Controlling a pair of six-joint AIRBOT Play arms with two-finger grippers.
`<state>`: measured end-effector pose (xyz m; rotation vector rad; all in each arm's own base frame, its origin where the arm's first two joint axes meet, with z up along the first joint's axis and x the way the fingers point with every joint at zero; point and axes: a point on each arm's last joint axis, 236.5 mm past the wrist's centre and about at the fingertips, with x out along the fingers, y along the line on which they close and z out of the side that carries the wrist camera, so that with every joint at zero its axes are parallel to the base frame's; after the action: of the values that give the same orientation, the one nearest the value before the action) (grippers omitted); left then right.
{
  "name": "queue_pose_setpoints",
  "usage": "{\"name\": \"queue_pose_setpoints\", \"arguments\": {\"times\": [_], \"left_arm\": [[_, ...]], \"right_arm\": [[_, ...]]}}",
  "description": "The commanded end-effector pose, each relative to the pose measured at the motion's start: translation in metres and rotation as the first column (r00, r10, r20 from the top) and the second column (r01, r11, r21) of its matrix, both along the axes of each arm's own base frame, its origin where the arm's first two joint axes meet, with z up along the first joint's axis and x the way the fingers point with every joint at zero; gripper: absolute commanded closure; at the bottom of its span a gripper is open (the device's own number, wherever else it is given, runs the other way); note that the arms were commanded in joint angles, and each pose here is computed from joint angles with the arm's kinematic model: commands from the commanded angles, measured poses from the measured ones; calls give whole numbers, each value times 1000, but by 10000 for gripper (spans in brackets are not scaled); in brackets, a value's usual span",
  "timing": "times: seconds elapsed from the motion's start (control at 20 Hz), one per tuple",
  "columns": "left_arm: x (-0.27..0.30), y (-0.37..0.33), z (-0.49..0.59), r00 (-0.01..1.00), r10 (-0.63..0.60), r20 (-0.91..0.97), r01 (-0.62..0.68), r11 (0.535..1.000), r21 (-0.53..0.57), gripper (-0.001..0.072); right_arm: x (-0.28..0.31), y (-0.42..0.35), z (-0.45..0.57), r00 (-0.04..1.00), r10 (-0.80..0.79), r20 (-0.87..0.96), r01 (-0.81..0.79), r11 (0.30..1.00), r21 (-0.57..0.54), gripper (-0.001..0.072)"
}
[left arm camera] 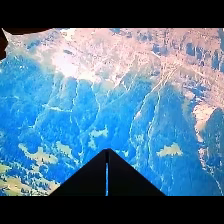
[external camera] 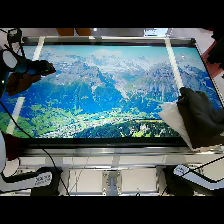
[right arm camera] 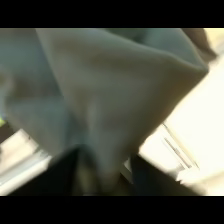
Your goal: Fold the shirts.
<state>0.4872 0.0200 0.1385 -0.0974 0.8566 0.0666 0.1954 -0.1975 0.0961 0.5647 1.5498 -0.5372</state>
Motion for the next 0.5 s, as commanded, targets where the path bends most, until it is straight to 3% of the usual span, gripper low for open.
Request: {"name": "queue_pose_setpoints", "arguments": {"times": [0.0, 0.1, 0.15, 0.25, 0.3, 0.35, 0.45], "left_arm": [[0, -1, 1, 1000, -2, 1, 2, 1000, -2, 693], [0, -1, 1, 1000, -2, 1, 2, 1000, -2, 693], [0, -2, 1, 1000, -3, 3, 3, 1000, -6, 693], [1, -8, 2, 1000, -8, 8, 9, 999, -37, 693], [2, -14, 3, 1000, -13, 14, 14, 998, -65, 693], [4, -21, 5, 1000, -18, 26, 20, 995, -100, 693], [7, -39, 7, 999, -30, 39, 37, 982, -188, 693]], "right_arm": [[0, -11, 10, 999, -52, 1, 52, 997, -65, 249], [50, 0, 39, 972, -17, 234, 25, 999, -32, 250], [90, 19, 60, 911, 9, 412, -22, 999, 27, 251], [177, 82, 128, 629, 6, 777, -221, 960, 171, 266], [206, 117, 161, 462, 35, 886, -352, 924, 147, 266], [225, 145, 174, 360, 78, 930, -429, 899, 90, 266], [257, 206, 155, 293, 220, 930, -509, 860, -43, 266]]}}
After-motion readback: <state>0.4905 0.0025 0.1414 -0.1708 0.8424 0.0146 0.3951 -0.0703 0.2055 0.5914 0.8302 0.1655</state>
